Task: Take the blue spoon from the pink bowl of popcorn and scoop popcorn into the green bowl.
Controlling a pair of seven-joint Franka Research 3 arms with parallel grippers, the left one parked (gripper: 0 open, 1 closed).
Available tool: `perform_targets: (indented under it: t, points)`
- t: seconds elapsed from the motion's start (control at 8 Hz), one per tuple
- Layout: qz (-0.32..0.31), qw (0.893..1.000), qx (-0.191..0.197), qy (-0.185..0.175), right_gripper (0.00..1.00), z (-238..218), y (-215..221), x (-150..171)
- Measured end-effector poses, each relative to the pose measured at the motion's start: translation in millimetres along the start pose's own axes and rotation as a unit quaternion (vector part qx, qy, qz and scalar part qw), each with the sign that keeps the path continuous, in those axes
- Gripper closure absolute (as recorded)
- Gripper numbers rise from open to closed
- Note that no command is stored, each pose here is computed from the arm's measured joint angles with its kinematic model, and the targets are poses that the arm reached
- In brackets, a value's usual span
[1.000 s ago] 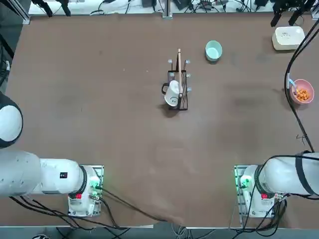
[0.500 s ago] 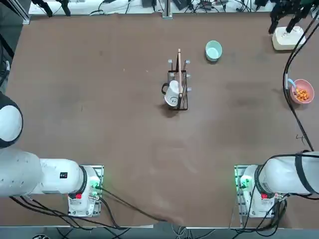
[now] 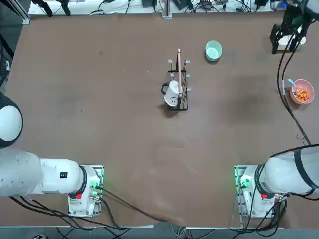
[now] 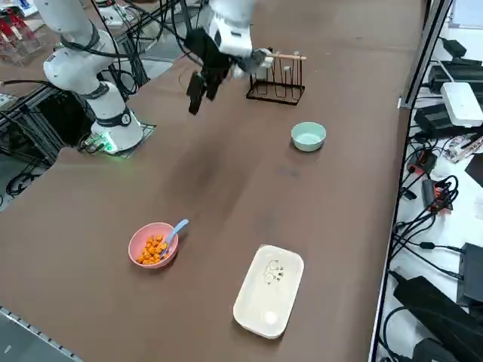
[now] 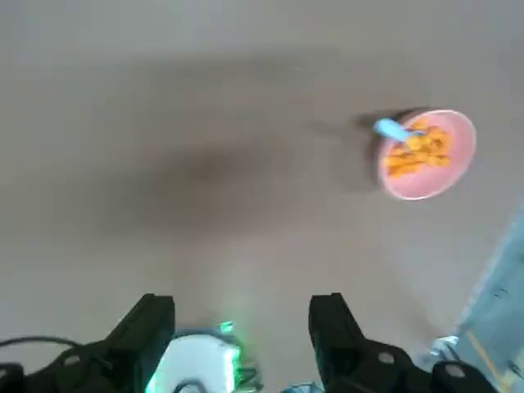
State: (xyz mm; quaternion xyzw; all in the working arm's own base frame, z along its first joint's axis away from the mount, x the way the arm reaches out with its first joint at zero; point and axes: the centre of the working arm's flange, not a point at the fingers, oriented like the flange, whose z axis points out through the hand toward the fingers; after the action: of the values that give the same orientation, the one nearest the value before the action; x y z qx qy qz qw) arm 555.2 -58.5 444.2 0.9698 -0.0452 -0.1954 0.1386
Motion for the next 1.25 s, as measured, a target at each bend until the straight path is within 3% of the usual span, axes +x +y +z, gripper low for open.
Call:
perform_targets:
  t: [0.25, 0.5, 0.88, 1.0, 1.12, 1.25]
  points:
    - [0.067, 0.99, -0.119, 0.028, 0.0, 57, -9, 21]
    - [0.105, 0.962, -0.247, 0.046, 0.0, 122, -25, 28]
    - [0.161, 0.911, -0.371, 0.083, 0.04, 221, -48, 58]
    - [0.164, 0.897, -0.4, 0.094, 0.07, 249, -55, 67]
    - [0.163, 0.89, -0.415, 0.097, 0.12, 263, -59, 75]
    - [0.161, 0.886, -0.424, 0.1, 0.33, 266, -59, 81]
